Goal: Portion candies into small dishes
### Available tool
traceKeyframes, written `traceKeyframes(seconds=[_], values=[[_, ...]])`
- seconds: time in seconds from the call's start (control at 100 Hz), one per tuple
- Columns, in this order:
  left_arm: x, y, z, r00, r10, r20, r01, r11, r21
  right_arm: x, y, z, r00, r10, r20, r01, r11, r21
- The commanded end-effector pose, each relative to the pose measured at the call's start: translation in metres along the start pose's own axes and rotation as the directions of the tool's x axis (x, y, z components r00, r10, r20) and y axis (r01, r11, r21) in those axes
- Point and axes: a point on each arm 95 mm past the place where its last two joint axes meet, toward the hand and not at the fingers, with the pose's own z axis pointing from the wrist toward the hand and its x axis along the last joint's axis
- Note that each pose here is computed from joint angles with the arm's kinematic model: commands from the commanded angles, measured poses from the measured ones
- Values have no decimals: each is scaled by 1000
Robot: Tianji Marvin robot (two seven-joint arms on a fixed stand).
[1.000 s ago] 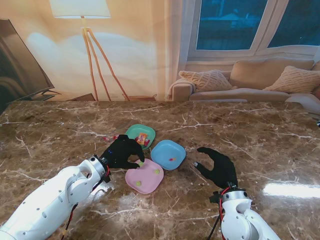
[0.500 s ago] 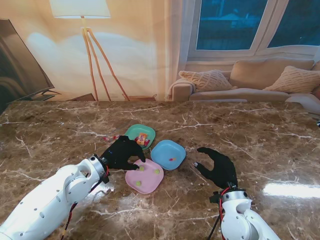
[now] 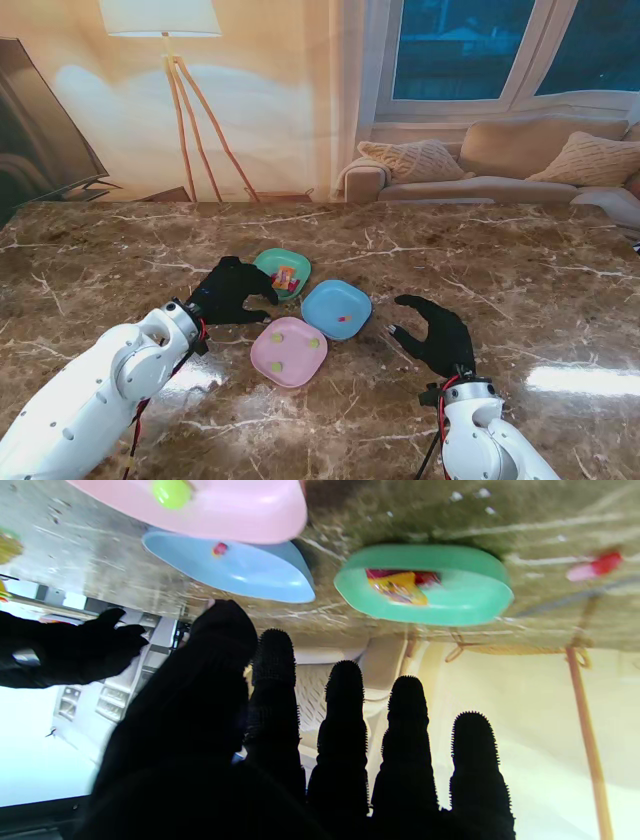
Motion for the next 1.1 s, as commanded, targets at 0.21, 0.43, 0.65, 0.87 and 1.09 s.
traceKeyframes(seconds=[0.21, 0.43, 0.65, 0.87, 1.09], values=[[-31, -38, -1, 992, 85, 89, -81, 996, -43, -2, -3, -2, 1000, 0, 12, 0, 1000, 13], [-59, -45, 0, 980, 91, 176, -71, 990, -119, -3, 0, -1, 1000, -7, 14, 7, 1000, 7], [-83, -41, 5, 964, 105, 246, -58, 980, -192, -4, 1, 0, 1000, -10, 18, 10, 1000, 5], [-101, -29, 4, 936, 93, 341, -8, 970, -243, -6, 3, 0, 1000, -16, 24, 16, 1000, 8], [-113, -21, 8, 912, 99, 398, 15, 962, -273, -6, 3, 1, 1000, -21, 22, 21, 1000, 17]])
